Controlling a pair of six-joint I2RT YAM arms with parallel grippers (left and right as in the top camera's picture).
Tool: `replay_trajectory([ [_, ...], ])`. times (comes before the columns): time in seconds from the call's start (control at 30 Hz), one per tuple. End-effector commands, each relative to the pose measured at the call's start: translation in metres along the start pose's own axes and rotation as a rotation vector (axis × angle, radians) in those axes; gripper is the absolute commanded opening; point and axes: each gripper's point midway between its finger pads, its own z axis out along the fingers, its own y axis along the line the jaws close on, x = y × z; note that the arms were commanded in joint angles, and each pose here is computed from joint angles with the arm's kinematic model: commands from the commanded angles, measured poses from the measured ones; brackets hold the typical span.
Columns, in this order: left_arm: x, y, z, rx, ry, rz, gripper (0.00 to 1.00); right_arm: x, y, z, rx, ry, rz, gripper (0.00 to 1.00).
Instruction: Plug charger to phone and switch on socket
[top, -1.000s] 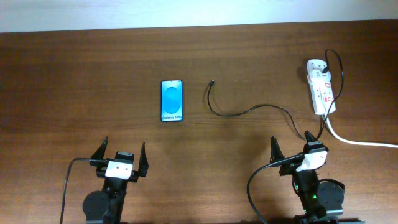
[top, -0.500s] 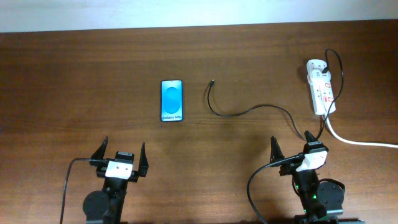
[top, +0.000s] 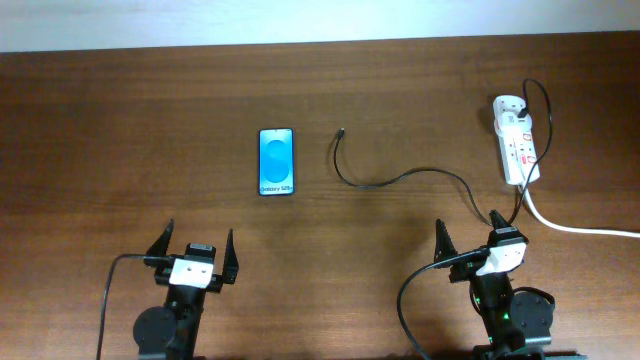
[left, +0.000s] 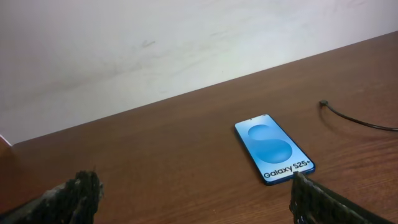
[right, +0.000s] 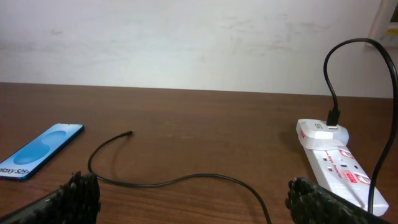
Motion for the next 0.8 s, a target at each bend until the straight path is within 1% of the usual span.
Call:
replay_trajectory([
  [0.0, 0.002, 0.003, 0.0, -0.014, 0.004, 0.008, 1.0, 0.002, 0.003, 0.0, -0.014, 0.004, 0.007, 0.98],
  [0.27, 0.0, 0.002, 0.0, -0.01, -0.004, 0.009, 1.0, 0.002, 0.003, 0.0, -0.014, 0.004, 0.007, 0.99],
  [0.33, -0.004, -0.01, -0.001, 0.06, -0.025, 0.009, 0.99, 0.002, 0.003, 0.0, -0.014, 0.004, 0.007, 0.99],
  [0.37, -0.004, -0.011, -0.001, 0.064, -0.027, 0.009, 0.99, 0.002, 0.003, 0.0, -0.014, 0.004, 0.007, 0.98],
  [0.47, -0.02, -0.007, -0.002, 0.051, -0.094, 0.02, 0.99, 0.002, 0.003, 0.0, -0.014, 0.004, 0.007, 0.98],
  [0.67, -0.016, -0.009, -0.001, 0.06, -0.075, 0.017, 0.99, 0.002, 0.003, 0.0, -0.014, 0.004, 0.007, 0.99],
  [0.77, -0.018, -0.014, -0.002, 0.088, -0.087, 0.014, 0.99, 0.002, 0.003, 0.0, -0.014, 0.004, 0.007, 0.99],
])
